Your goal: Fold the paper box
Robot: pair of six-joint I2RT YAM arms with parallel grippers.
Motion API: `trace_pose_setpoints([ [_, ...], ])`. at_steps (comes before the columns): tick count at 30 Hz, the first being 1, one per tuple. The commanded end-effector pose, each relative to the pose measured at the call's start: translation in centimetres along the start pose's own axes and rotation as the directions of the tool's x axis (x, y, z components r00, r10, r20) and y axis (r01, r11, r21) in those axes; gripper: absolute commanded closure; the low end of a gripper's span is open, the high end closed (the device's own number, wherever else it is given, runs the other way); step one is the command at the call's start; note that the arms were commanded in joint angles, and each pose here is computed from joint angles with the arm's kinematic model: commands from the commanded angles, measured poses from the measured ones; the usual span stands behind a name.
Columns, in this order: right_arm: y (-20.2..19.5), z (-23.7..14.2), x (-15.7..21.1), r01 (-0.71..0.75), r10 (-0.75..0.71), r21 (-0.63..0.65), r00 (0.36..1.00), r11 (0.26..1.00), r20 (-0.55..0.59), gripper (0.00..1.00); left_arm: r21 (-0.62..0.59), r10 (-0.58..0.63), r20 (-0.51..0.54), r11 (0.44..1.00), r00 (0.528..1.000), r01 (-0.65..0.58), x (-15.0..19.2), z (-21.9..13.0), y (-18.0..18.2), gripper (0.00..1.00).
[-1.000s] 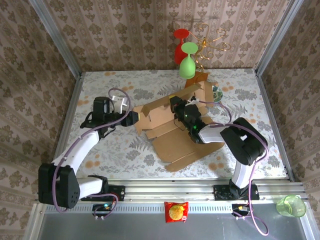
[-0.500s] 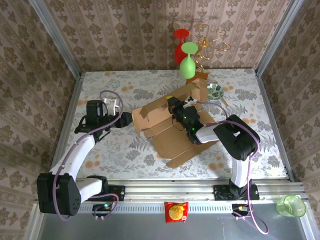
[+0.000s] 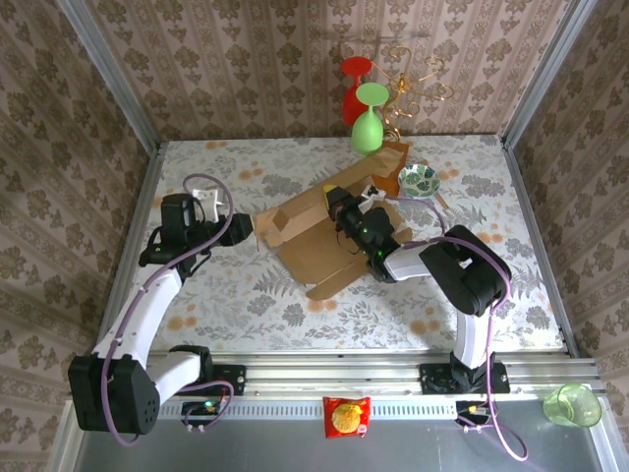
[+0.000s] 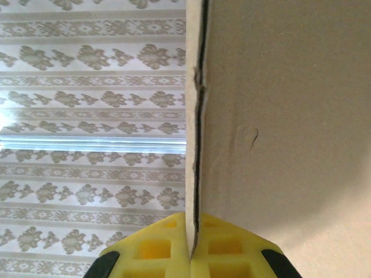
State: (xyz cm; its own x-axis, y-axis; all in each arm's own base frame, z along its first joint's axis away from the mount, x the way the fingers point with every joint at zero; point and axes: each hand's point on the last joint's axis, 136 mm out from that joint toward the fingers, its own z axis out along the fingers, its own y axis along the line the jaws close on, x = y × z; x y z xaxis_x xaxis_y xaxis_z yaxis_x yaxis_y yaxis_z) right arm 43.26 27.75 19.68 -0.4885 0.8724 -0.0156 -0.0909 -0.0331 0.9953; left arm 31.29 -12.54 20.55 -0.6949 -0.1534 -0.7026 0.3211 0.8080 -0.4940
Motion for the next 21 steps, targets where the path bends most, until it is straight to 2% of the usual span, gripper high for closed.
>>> trace_pose_setpoints([
  [1, -0.8, -1.2, -0.1, 0.024, -0.024, 0.006, 0.999, 1.0, -0.022, 1.0, -0.018, -0.026, 0.003, 1.0, 1.0, 0.026, 0.5, -0.8, 0.2, 0.47],
  [8, -1.6, -1.2, -0.3, 0.009, -0.009, 0.026, 1.0, 1.0, -0.018, 1.0, -0.008, -0.027, -0.022, 1.0, 0.999, 0.027, 1.5, -0.3, 0.4, 0.48],
  [16, -1.6, 0.1, -0.2, -0.01, 0.011, 0.064, 1.0, 0.998, -0.021, 1.0, -0.027, 0.048, -0.203, 0.998, 0.978, -0.055, 5.0, 2.2, 2.7, 0.56],
  [21, -2.1, 0.5, -0.1, -0.016, 0.018, 0.083, 0.999, 0.996, -0.028, 1.0, -0.009, 0.079, -0.217, 0.997, 0.973, -0.083, 4.8, 3.9, 3.4, 0.58],
])
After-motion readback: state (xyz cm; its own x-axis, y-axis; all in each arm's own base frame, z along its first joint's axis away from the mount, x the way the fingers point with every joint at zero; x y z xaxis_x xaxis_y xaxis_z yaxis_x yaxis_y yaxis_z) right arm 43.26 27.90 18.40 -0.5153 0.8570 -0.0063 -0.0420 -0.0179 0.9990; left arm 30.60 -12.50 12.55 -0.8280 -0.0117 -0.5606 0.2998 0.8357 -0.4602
